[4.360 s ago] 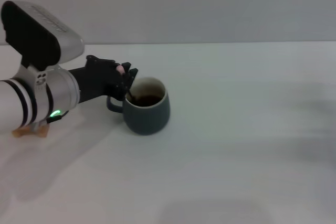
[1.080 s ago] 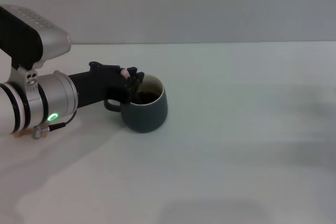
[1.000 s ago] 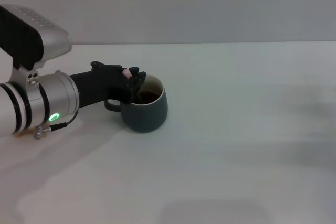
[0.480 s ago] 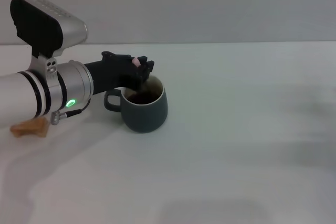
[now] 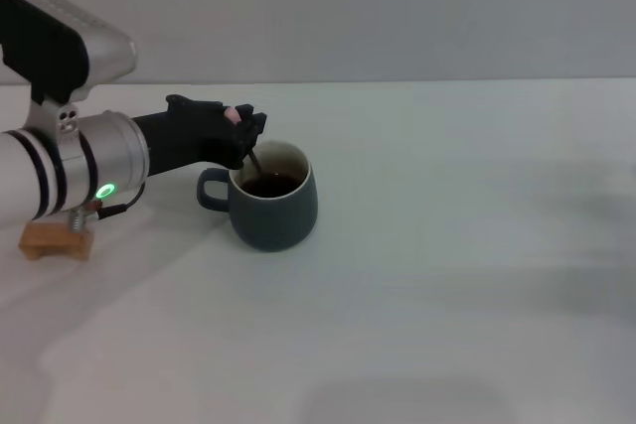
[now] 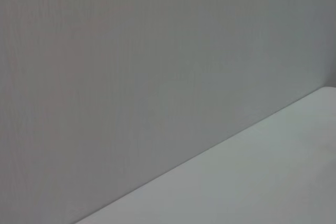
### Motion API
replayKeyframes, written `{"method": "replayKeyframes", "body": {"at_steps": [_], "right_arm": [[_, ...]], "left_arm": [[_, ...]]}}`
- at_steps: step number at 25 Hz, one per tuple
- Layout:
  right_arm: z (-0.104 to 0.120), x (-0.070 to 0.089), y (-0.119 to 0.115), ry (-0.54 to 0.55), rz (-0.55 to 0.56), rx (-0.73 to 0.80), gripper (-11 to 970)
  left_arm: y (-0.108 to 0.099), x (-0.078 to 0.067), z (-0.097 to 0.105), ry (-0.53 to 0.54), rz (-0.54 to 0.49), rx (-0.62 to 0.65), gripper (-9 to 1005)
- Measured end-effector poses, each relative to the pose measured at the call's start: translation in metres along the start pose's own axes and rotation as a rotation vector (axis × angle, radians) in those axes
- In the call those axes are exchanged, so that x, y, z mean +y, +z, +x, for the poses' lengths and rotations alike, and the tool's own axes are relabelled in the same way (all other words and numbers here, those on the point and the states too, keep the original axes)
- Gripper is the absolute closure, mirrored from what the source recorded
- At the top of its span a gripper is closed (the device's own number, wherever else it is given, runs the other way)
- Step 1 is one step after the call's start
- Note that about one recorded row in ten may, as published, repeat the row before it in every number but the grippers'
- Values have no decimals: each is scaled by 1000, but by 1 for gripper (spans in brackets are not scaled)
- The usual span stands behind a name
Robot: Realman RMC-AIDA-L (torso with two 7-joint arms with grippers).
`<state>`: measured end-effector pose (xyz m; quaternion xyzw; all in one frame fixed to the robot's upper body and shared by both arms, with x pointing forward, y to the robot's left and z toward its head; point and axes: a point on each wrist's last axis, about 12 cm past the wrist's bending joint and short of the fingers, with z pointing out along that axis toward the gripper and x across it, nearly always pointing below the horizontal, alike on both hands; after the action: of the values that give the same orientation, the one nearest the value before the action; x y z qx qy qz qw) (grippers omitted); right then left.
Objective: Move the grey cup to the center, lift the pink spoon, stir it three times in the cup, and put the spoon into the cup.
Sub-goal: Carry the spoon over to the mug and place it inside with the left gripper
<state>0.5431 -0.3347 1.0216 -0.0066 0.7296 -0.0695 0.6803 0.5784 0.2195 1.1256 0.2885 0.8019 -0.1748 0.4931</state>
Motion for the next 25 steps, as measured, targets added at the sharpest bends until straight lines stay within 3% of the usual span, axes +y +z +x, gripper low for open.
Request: {"method": "replayKeyframes", "body": {"at_steps": [9,16,18,25], "right_arm": [[-2,1,3,0,-5,-3,328],[-2,1,3,0,-5,-2,328],[-2,1,3,0,-5,-2,328],[-2,1,3,0,-4,-2,328]], "left_arm": [[-14,-5,8,-15,24,13,853],[-14,-9,8,-19,36,10,853],[-3,-22,2,-9,77,-7,853],[8,-22,-4,5,56,-22,853]]}}
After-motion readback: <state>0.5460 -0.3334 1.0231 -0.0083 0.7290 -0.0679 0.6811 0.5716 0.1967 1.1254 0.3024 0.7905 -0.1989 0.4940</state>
